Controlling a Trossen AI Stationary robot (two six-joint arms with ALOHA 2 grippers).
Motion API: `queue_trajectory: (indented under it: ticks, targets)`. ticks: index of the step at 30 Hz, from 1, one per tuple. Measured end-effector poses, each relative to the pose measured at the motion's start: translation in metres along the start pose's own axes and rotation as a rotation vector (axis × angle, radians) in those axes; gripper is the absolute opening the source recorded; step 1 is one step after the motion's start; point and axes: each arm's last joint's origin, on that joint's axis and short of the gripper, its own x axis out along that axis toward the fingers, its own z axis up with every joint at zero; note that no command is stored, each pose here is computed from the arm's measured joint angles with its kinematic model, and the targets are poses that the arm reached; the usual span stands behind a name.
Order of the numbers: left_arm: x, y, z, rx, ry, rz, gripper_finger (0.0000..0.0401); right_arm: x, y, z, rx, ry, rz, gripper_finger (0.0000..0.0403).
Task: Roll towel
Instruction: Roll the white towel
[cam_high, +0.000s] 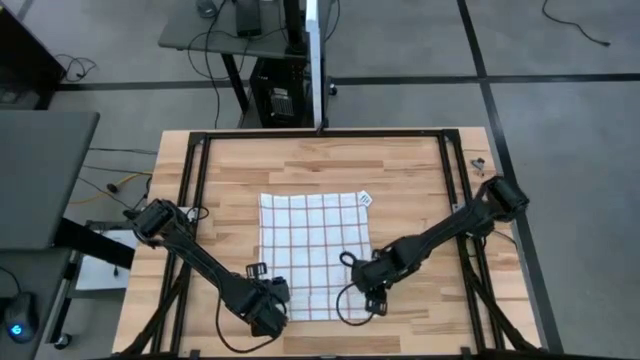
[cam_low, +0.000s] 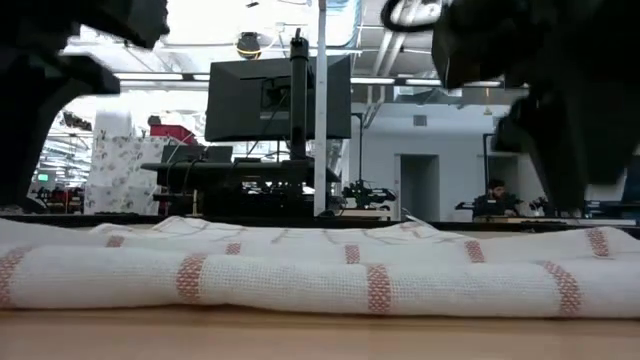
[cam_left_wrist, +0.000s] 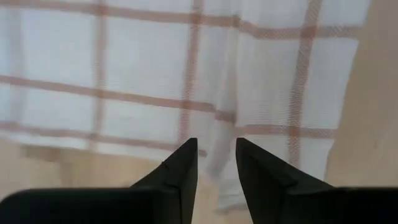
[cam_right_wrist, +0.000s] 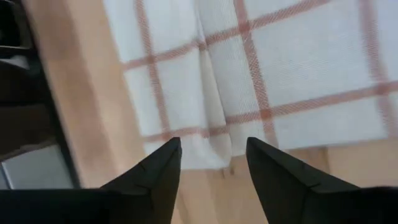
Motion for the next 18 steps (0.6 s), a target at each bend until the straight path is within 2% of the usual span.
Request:
queue_trajectory:
  ticks: [5, 7, 9, 12, 18]
  targets:
    - [-0.014, -0.008, -0.005, 0.057, -0.036, 0.022, 0.0094, -0.039, 0.013, -0.005, -0.025, -0.103, 0.090, 0.0183]
    - [-0.023, -0.018, -0.020, 0.119, -0.107, 0.055, 0.0094, -0.044, 0.024, -0.013, -0.027, -0.133, 0.122, 0.0182]
    - [-0.032, -0.026, -0.035, 0.124, -0.217, 0.113, 0.0094, -0.045, 0.036, -0.021, -0.028, -0.156, 0.155, 0.0181]
    - [-0.041, -0.031, -0.047, 0.039, -0.299, 0.130, 0.0095, -0.041, 0.053, -0.027, -0.087, -0.214, 0.197, 0.0181]
    - [-0.053, -0.021, -0.039, -0.073, -0.224, 0.002, 0.0101, -0.035, 0.055, -0.026, -0.109, -0.261, 0.160, 0.0196]
